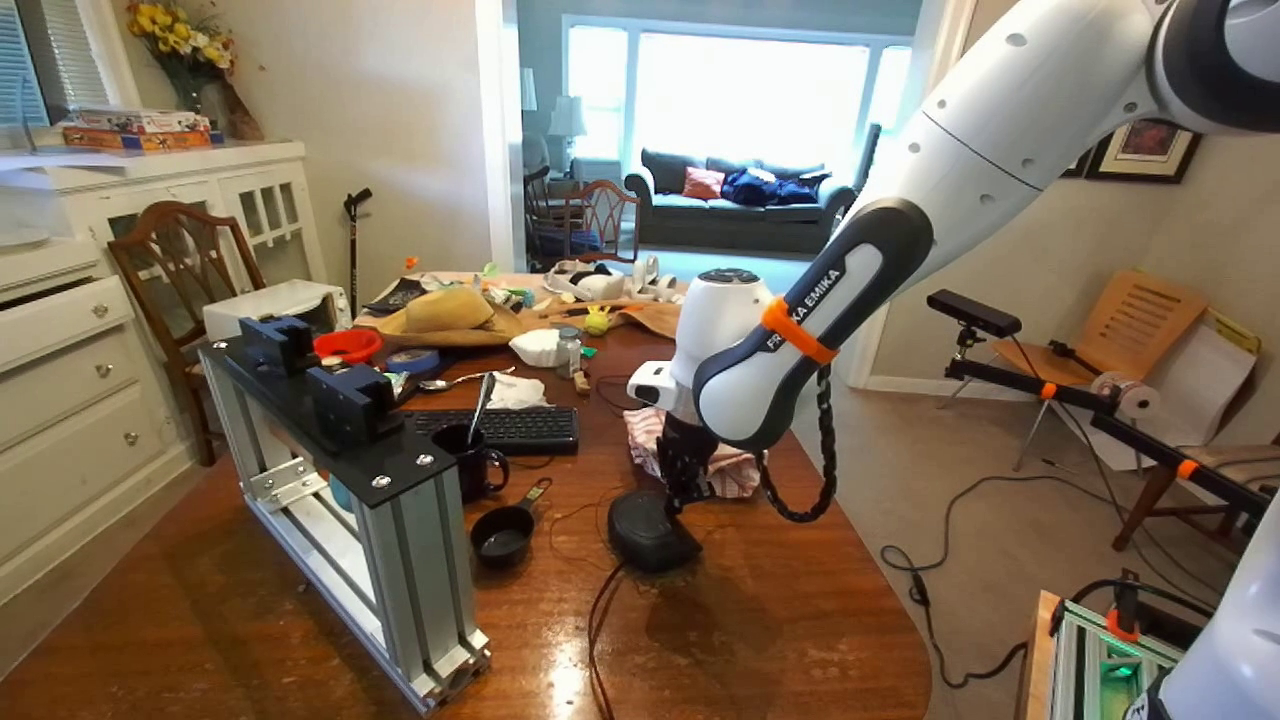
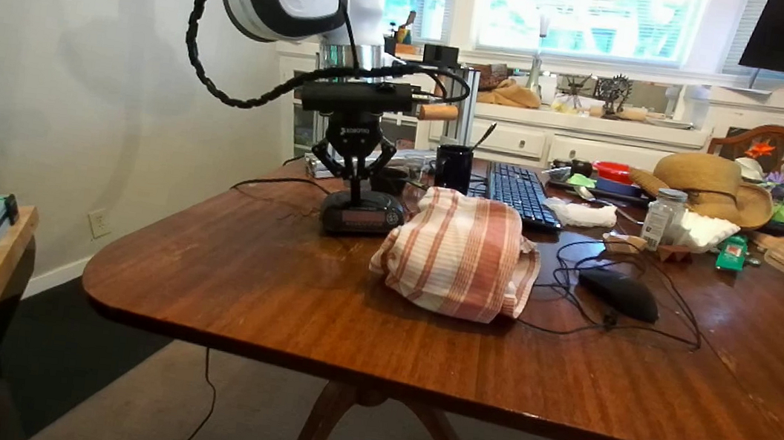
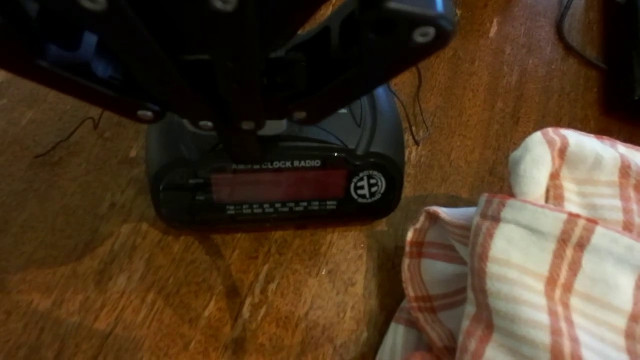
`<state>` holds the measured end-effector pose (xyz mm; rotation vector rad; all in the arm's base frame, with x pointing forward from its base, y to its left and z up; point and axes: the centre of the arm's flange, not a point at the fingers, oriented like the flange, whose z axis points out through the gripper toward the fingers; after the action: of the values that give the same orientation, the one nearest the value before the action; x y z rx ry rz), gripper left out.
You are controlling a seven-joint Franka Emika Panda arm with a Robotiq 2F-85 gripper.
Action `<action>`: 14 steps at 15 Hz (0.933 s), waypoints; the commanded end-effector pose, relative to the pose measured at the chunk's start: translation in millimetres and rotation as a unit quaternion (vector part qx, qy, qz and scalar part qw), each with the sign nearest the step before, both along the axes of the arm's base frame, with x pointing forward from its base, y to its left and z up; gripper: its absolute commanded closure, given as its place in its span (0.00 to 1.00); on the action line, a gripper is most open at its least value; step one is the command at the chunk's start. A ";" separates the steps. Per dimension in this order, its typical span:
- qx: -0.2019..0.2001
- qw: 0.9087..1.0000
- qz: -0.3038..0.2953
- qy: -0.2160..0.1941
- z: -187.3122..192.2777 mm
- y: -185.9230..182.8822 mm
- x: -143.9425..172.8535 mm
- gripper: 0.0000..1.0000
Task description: Press down on the top of the black alarm clock.
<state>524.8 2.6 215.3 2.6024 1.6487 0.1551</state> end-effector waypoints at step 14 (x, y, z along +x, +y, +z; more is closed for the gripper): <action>-0.042 0.988 -0.140 -0.057 101.7 3.3 -17.9 0.51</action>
<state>527.2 -0.6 289.9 2.6253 1.4111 0.2629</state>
